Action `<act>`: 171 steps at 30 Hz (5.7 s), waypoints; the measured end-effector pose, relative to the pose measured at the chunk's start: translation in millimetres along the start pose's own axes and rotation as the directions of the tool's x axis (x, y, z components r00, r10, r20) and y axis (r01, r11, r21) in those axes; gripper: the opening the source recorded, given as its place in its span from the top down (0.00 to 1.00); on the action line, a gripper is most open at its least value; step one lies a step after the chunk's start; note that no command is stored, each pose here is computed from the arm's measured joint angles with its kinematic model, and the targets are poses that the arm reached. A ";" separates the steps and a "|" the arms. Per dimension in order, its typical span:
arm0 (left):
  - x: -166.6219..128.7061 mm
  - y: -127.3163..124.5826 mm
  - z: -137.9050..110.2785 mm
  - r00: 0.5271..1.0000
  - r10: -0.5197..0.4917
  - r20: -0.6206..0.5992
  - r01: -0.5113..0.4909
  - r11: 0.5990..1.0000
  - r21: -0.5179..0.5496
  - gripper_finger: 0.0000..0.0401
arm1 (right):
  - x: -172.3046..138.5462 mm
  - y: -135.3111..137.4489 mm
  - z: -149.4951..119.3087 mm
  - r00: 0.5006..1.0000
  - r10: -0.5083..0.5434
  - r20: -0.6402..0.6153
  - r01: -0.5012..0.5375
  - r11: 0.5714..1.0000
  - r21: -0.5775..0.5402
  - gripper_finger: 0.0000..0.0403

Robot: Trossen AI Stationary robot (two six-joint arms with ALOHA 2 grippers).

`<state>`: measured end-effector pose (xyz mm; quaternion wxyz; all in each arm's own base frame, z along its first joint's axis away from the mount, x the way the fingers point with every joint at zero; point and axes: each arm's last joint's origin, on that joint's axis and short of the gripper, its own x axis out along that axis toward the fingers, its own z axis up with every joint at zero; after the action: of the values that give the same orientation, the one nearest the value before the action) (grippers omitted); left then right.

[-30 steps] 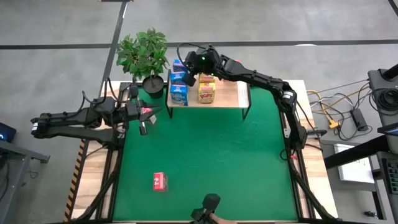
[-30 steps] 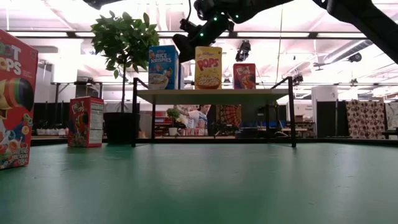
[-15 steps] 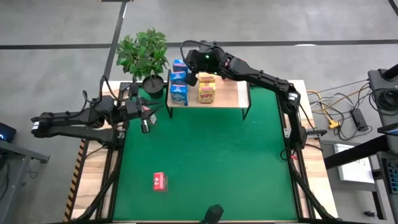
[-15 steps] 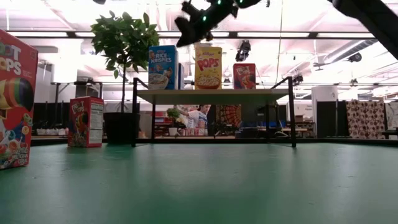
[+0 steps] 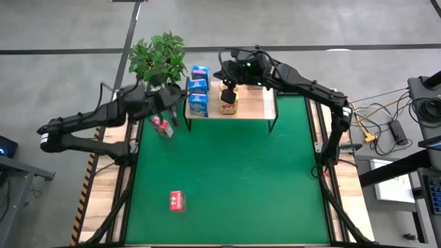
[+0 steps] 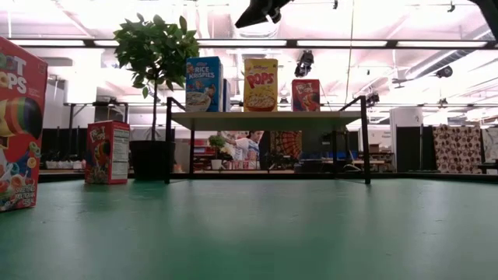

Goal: Stack cereal on shelf
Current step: Put the bottom red cereal box on the shelf

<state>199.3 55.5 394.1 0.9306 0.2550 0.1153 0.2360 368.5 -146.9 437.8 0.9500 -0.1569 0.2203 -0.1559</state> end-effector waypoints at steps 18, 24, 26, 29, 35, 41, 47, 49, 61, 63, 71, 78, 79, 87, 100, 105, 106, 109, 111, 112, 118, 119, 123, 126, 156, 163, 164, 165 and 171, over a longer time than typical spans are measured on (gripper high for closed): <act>93.4 109.3 -23.7 0.928 -0.161 -0.337 0.163 0.986 -0.023 0.90 | -50.6 12.2 -31.8 1.000 0.005 0.008 -0.005 1.000 0.005 0.98; 111.2 139.9 -40.1 0.890 -0.227 -0.395 0.236 0.971 -0.025 0.90 | -53.3 15.0 -38.8 1.000 0.006 0.005 -0.006 1.000 0.024 0.98; 117.8 149.2 -48.7 0.876 -0.226 -0.425 0.238 0.971 -0.026 0.90 | -51.9 15.9 -40.8 1.000 0.008 -0.001 -0.008 1.000 0.029 0.98; 128.4 159.0 -61.5 0.858 -0.249 -0.450 0.256 0.966 -0.047 0.90 | -50.8 16.7 -42.6 1.000 0.011 -0.009 -0.011 0.999 0.032 0.98; 142.0 167.7 -77.9 0.817 -0.317 -0.481 0.313 0.945 -0.090 0.90 | -48.2 17.6 -44.7 1.000 0.017 -0.022 -0.016 0.999 0.031 0.98; 147.8 168.4 -79.9 0.779 -0.377 -0.501 0.340 0.925 -0.167 0.90 | -48.1 17.6 -44.7 1.000 0.016 -0.021 -0.015 0.999 0.030 0.98; 142.2 170.0 -65.7 0.795 -0.461 -0.394 0.381 0.885 -0.266 0.90 | -47.9 17.7 -45.0 1.000 0.016 -0.022 -0.015 0.999 0.029 0.98; 139.7 171.9 -60.3 0.804 -0.454 -0.384 0.371 0.888 -0.272 0.90 | -47.9 17.7 -45.0 1.000 0.016 -0.022 -0.015 0.999 0.030 0.98; 129.6 169.1 -21.3 0.831 -0.476 -0.287 0.399 0.870 -0.289 0.90 | -49.9 19.7 -49.8 0.996 0.037 -0.075 -0.033 0.998 0.056 0.98; 126.0 167.8 -10.2 0.838 -0.475 -0.270 0.406 0.872 -0.273 0.90 | -52.9 19.6 -50.0 0.996 0.039 -0.082 -0.034 0.998 0.061 0.98; 114.0 180.6 23.6 0.936 -0.242 -0.256 0.234 0.970 -0.063 0.90 | -69.8 18.4 -48.6 0.995 0.039 -0.095 -0.030 0.995 0.090 0.98; 130.2 197.6 2.3 0.907 0.002 -0.422 0.087 0.978 0.191 0.90 | -80.0 17.9 -46.3 0.996 0.036 -0.080 -0.027 0.993 0.115 0.98; 134.4 198.5 -2.8 0.901 -0.001 -0.433 0.098 0.975 0.201 0.90 | -80.0 18.1 -46.4 0.996 0.038 -0.080 -0.028 0.992 0.120 0.98; 150.4 191.9 -34.3 0.832 -0.137 -0.537 0.260 0.952 0.160 0.90 | -78.7 19.8 -50.2 0.993 0.053 -0.106 -0.035 0.986 0.164 0.98; 159.3 157.3 -44.5 0.718 -0.421 -0.555 0.470 0.880 -0.059 0.90 | -78.7 21.9 -51.6 0.990 0.065 -0.124 -0.044 0.985 0.165 0.98; 159.3 156.0 -33.2 0.761 -0.394 -0.516 0.432 0.901 -0.051 0.90 | -78.8 21.9 -51.7 0.990 0.065 -0.125 -0.043 0.984 0.172 0.98; 158.7 157.5 -31.3 0.770 -0.385 -0.509 0.418 0.907 -0.053 0.90 | -78.8 22.0 -51.7 0.990 0.065 -0.125 -0.043 0.984 0.172 0.98; 156.2 161.3 -24.7 0.802 -0.355 -0.481 0.376 0.925 -0.056 0.90 | -78.7 22.0 -51.8 0.990 0.065 -0.125 -0.043 0.984 0.172 0.98; 151.5 163.3 -18.3 0.821 -0.343 -0.457 0.359 0.932 -0.055 0.90 | -77.8 22.4 -52.7 0.990 0.065 -0.126 -0.043 0.984 0.172 0.98; 148.9 163.9 -15.1 0.828 -0.349 -0.438 0.362 0.930 -0.058 0.90 | -77.0 22.8 -53.5 0.990 0.066 -0.126 -0.043 0.984 0.172 0.98; 130.8 163.2 5.1 0.850 -0.445 -0.282 0.444 0.893 -0.072 0.90 | -71.0 26.3 -61.5 0.987 0.074 -0.146 -0.047 0.983 0.179 0.98; 126.7 162.4 9.6 0.850 -0.465 -0.249 0.464 0.883 -0.066 0.90 | -70.0 26.7 -62.5 0.986 0.074 -0.146 -0.046 0.982 0.184 0.98; 112.5 158.7 25.7 0.837 -0.530 -0.135 0.529 0.847 -0.048 0.90 | -67.4 29.2 -64.1 0.987 0.076 -0.140 -0.050 0.982 0.181 0.98; 103.0 153.7 37.4 0.832 -0.546 -0.099 0.546 0.837 -0.025 0.90 | -66.4 33.7 -62.2 0.989 0.083 -0.124 -0.061 0.983 0.175 0.98; 45.2 -12.9 104.9 0.727 -0.655 -0.209 0.600 0.752 -0.273 1.00 | -80.0 188.7 -94.2 0.871 0.459 -0.178 -0.452 0.889 0.080 0.98; 4.5 -88.4 99.2 0.746 -0.572 -0.340 0.437 0.807 -0.398 1.00 | -95.2 225.2 -100.6 0.826 0.542 -0.154 -0.543 0.839 0.036 0.98; -3.6 -98.5 98.5 0.739 -0.577 -0.347 0.428 0.800 -0.420 1.00 | -96.7 229.1 -100.1 0.822 0.551 -0.143 -0.553 0.833 0.030 0.98; -11.4 -108.5 98.0 0.733 -0.582 -0.353 0.418 0.794 -0.441 1.00 | -98.0 232.7 -99.1 0.819 0.559 -0.129 -0.560 0.828 0.028 0.98; -55.0 -158.8 93.9 0.648 -0.651 -0.396 0.344 0.713 -0.611 1.00 | -102.9 243.4 -93.8 0.811 0.582 -0.053 -0.581 0.813 0.044 0.98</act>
<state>243.7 -131.8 394.5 0.9075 -0.1149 0.4012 0.0482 292.0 88.7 306.4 0.9466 -0.0646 0.2858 0.1341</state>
